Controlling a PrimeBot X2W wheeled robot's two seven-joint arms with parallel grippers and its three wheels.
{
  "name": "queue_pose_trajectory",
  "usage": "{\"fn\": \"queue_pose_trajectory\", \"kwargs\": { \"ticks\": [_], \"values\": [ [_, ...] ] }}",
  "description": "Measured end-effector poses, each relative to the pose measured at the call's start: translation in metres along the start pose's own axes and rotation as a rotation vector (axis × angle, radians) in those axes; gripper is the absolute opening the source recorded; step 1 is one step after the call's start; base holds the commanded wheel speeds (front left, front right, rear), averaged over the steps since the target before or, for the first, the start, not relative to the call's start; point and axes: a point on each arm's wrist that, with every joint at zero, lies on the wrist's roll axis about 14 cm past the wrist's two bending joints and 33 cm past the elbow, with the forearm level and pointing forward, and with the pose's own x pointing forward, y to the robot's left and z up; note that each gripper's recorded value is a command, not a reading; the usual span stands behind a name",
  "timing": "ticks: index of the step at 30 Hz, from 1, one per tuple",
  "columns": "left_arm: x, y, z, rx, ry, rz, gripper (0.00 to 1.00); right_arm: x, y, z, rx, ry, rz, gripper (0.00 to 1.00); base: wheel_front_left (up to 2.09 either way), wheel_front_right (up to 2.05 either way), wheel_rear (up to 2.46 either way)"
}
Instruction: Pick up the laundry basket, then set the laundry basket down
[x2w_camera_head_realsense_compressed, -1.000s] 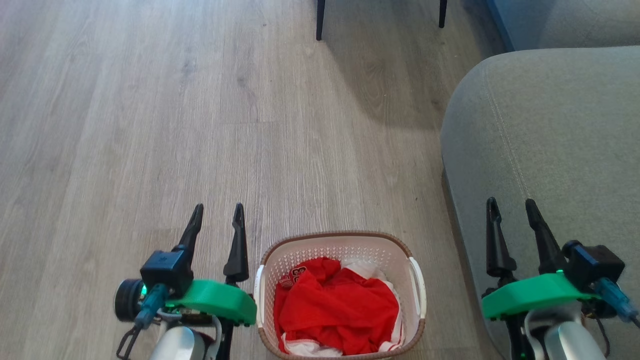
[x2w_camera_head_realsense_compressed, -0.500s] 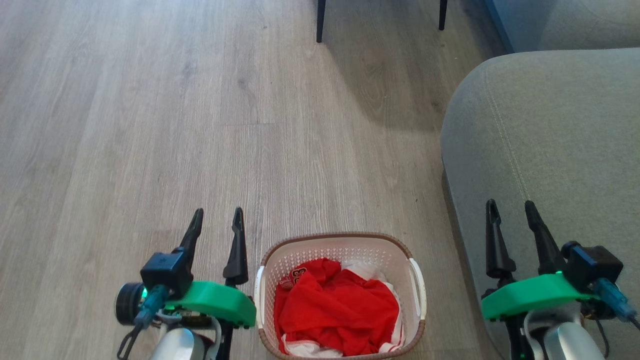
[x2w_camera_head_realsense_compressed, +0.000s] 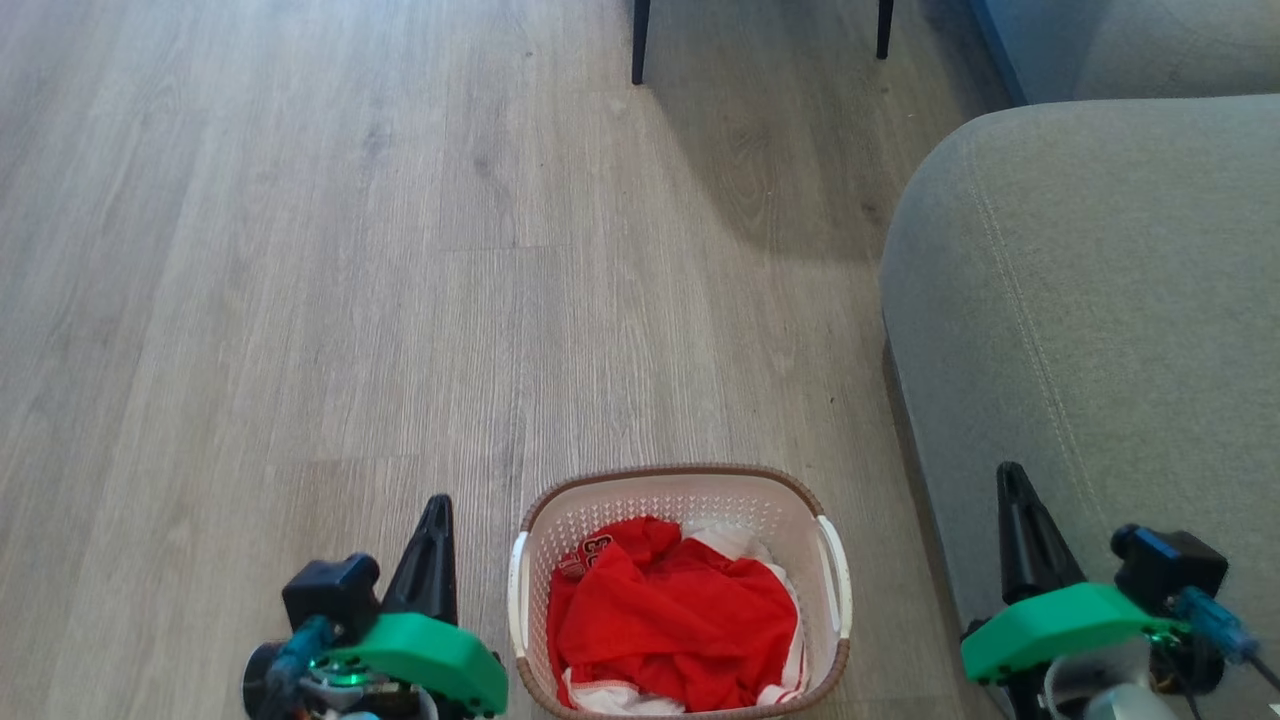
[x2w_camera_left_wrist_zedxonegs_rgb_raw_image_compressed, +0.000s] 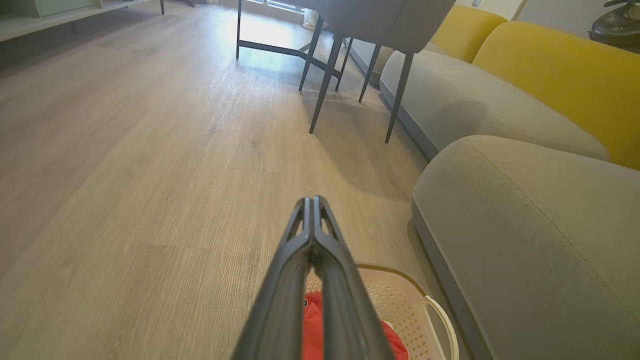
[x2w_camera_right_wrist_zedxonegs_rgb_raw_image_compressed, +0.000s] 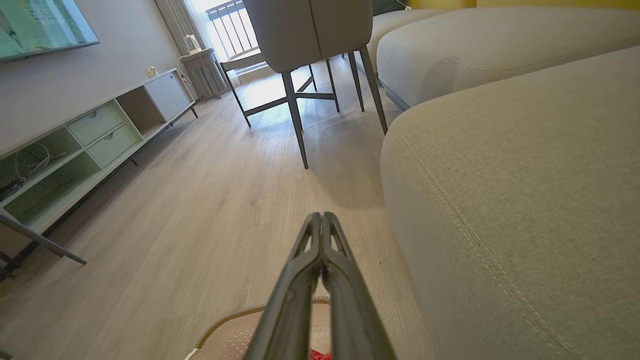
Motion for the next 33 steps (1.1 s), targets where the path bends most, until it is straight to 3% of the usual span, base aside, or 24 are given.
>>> {"fn": "queue_pose_trajectory", "kwargs": {
  "ticks": [33],
  "values": [
    [0.006, 0.024, -0.004, -0.361, 0.059, 0.08, 0.0, -0.002, -0.024, -0.006, 0.337, 0.031, -0.111, 0.0, 0.0, 0.0, 0.0]
  ]
}}
